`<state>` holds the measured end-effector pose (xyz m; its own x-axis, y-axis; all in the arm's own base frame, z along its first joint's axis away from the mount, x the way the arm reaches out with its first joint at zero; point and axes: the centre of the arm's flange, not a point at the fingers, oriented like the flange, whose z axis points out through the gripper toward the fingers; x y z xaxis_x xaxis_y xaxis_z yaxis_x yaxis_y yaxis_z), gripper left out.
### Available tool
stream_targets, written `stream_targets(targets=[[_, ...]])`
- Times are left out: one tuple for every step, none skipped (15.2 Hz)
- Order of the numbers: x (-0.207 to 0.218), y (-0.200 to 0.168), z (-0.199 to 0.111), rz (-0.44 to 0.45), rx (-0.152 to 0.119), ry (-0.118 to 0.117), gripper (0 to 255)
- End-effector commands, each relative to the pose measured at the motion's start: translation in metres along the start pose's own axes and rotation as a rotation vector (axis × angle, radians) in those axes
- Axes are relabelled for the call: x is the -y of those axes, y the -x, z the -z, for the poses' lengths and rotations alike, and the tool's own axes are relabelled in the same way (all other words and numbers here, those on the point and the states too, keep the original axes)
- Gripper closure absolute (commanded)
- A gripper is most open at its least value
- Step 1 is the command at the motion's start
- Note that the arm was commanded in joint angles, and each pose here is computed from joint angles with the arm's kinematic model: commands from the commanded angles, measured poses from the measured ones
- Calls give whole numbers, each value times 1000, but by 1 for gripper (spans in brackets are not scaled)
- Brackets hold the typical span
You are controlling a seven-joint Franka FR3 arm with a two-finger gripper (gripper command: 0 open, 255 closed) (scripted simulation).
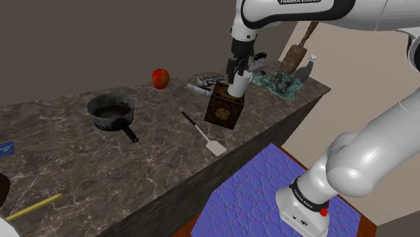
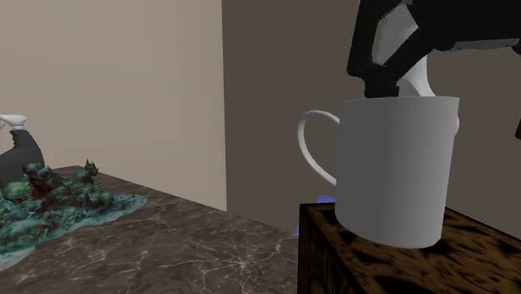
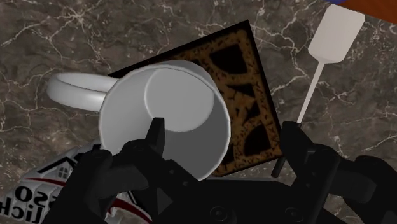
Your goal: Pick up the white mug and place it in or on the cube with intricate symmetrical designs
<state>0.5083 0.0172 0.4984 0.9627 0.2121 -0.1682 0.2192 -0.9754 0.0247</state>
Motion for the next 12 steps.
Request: stream_targets(targets=[[0,0,0,0,0,0,0],[0,0,13,0,0,0,0],[0,0,26,0,0,0,0],[0,0,40,0,0,0,0],[0,0,50,0,0,0,0],[0,0,50,0,0,0,0],[0,0,50,0,0,0,0],[0,0,50,0,0,0,0],[0,0,50,0,0,0,0],[0,0,50,0,0,0,0],[0,0,50,0,0,0,0],[0,0,50,0,0,0,0]])
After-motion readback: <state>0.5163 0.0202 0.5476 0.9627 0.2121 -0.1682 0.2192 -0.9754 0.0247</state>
